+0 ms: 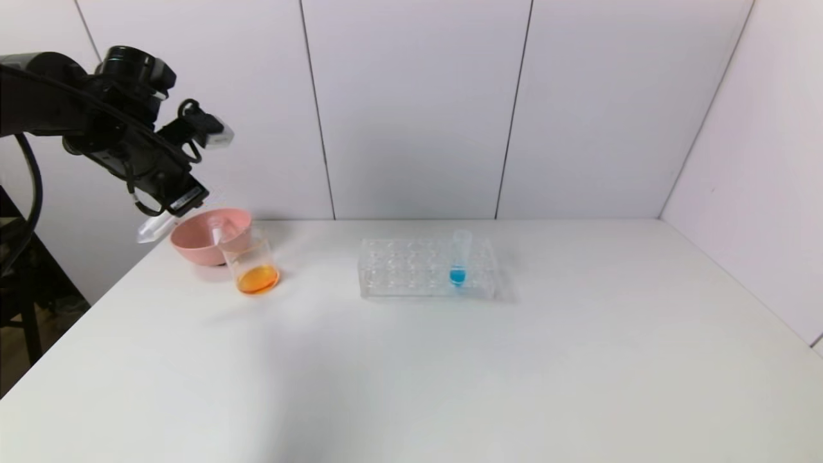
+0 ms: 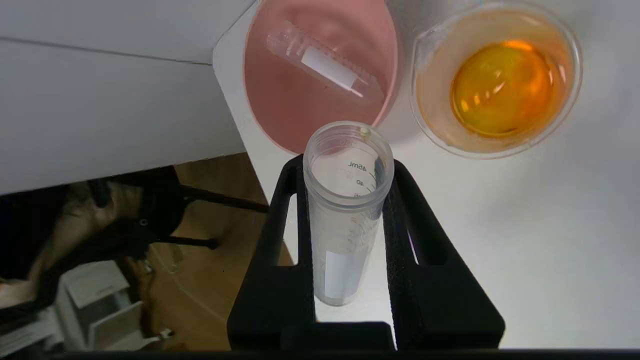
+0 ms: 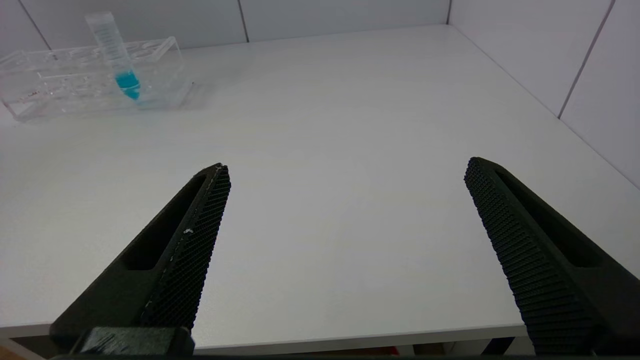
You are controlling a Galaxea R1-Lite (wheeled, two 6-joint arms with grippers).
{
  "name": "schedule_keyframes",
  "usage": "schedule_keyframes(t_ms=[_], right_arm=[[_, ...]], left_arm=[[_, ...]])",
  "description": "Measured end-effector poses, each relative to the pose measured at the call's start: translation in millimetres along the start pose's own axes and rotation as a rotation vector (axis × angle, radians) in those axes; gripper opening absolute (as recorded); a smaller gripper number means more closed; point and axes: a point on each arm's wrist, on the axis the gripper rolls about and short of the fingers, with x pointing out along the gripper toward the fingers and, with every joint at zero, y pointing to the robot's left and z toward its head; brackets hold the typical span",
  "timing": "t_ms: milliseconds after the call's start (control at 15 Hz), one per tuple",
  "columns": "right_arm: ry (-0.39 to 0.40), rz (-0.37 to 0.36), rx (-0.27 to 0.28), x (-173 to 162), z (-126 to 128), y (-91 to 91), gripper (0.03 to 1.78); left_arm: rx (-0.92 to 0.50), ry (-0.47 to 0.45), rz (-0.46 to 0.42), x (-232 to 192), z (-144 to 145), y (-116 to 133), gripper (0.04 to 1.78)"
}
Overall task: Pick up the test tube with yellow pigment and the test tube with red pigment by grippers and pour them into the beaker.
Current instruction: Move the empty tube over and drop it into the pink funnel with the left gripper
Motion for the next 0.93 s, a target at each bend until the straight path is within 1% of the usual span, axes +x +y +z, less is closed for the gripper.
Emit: schedule_keyframes(t_ms=[200, 333, 467, 600, 667, 800, 933], right_arm=[[0.0, 0.0, 0.0, 0.0, 0.0, 0.0, 1.71], [0.0, 0.0, 0.0, 0.0, 0.0, 0.0, 1.71], [0.0, 0.0, 0.0, 0.0, 0.0, 0.0, 1.71], [0.0, 0.0, 0.0, 0.0, 0.0, 0.0, 1.71], [0.0, 0.0, 0.0, 0.0, 0.0, 0.0, 1.71], [0.0, 0.0, 0.0, 0.0, 0.0, 0.0, 1.71], [0.0, 0.0, 0.0, 0.0, 0.0, 0.0, 1.71]], left_arm=[[-0.336, -0.1, 0.073, 3.1, -12.3, 16.1, 0.42], [-0.499, -0.186, 0.124, 15.3, -25.9, 18.9, 0.42], [-0.592, -0.301, 0.187, 28.1, -39.0, 20.0, 0.42], [-0.657, -0.439, 0.271, 41.0, -42.4, 23.5, 0.42], [-0.68, -0.494, 0.315, 50.2, -42.6, 24.8, 0.42], [-0.703, -0.55, 0.366, 69.5, -43.0, 26.5, 0.42], [-0.717, -0.563, 0.377, 90.9, -41.2, 26.8, 0.42]])
